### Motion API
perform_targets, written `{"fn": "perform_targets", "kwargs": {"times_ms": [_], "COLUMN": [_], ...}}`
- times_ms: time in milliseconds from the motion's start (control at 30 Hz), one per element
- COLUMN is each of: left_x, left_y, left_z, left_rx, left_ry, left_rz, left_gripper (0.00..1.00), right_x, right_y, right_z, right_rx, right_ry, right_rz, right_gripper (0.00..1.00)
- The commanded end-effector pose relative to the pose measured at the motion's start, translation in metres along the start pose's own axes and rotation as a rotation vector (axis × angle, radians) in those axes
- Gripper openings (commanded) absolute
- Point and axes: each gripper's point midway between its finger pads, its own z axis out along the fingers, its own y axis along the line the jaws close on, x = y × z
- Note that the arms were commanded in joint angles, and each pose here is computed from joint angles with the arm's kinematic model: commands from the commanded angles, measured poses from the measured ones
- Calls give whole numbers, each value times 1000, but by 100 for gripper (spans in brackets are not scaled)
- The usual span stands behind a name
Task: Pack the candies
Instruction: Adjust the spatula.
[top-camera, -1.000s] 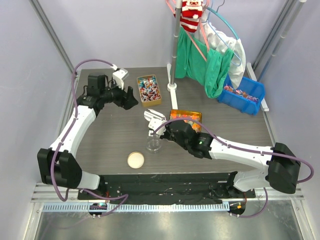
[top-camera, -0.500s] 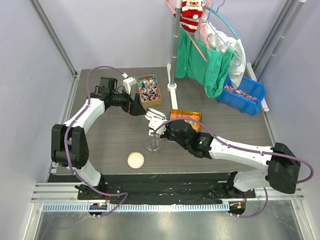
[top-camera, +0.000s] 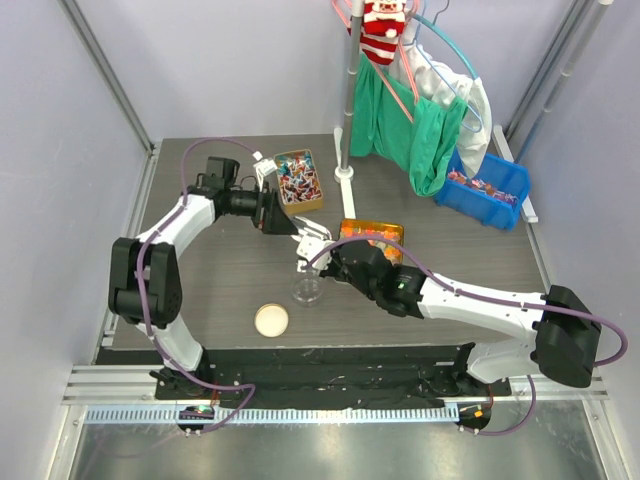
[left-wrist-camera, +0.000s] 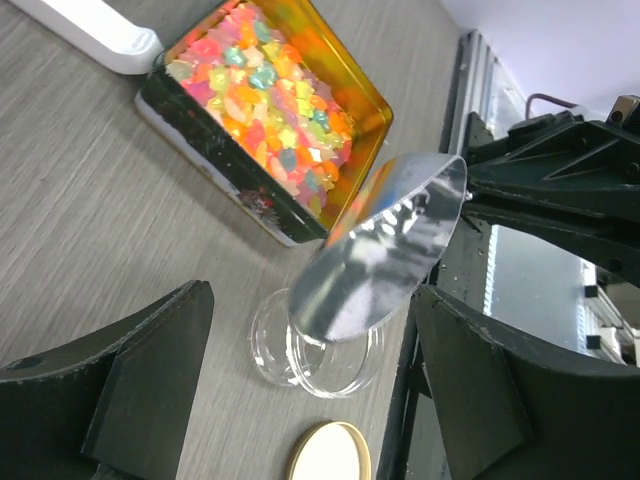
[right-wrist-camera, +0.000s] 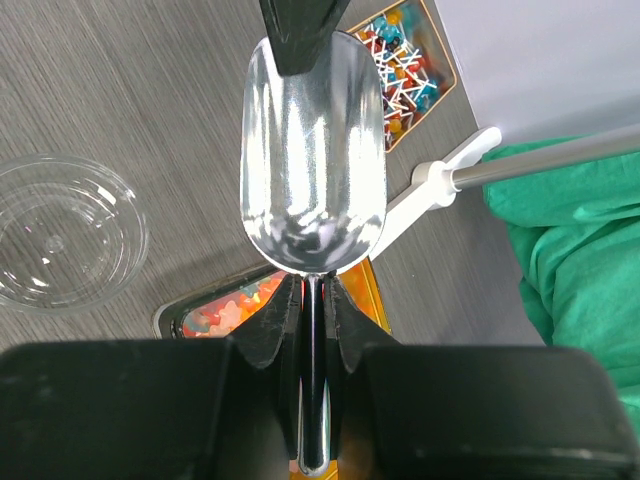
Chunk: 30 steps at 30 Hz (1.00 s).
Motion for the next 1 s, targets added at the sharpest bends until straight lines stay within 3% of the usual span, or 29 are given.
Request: {"fn": "perform_targets", "kwargs": {"times_ms": [0,133,233,333,467,600,667,700,767,800,833,867,900,967], "left_x": [-8,-6,-7,-5,-3,1,0,7,4,8,11,5,9,7], "left_y": [-18,-22,-27,-29,-34,-38,-42,-47,-50,-57,-54,-57,-64,-62], "left_z": [5,8,7,7,7,7,7,5,4,1,2,1,-2,-1], "left_rx": [147,196,225,243,271,286,307,324,343,354,369,376,390,405], "left_ry": [-3,8,5,9,16,31,31,49,43,60,53,49,66,49], "left_rz": [-27,-51,-53,-70,-76,-59,-35,-88,-29,-79,-41,-20,-81,-5], "left_gripper": [84,79,67,36,25,0,0,0,0,0,0,0,0,0], "right_x": [-25,-28,-27,-27,-27,-28,-30,-30,-33,-34,-36,-36,-37,-36], "right_y": [-15,-12,-8,-4,1,4,1,1,-1,-1,-2,-2,-2,-3], "right_z": [-5,-6,-4,-2,0,0,0,0,-2,-3,-5,-6,-6,-7], "right_rx": [58,51,47,45,41,40,50,50,52,51,50,49,47,50], "right_ry": [-86,-93,-88,-87,-84,-85,-86,-86,-99,-103,-110,-114,-116,-118], "right_rz": [31,24,15,3,-6,-14,-12,-11,-1,1,3,4,4,5], "right_gripper": [1,1,1,1,1,1,1,1,4,7,20,25,33,38]}}
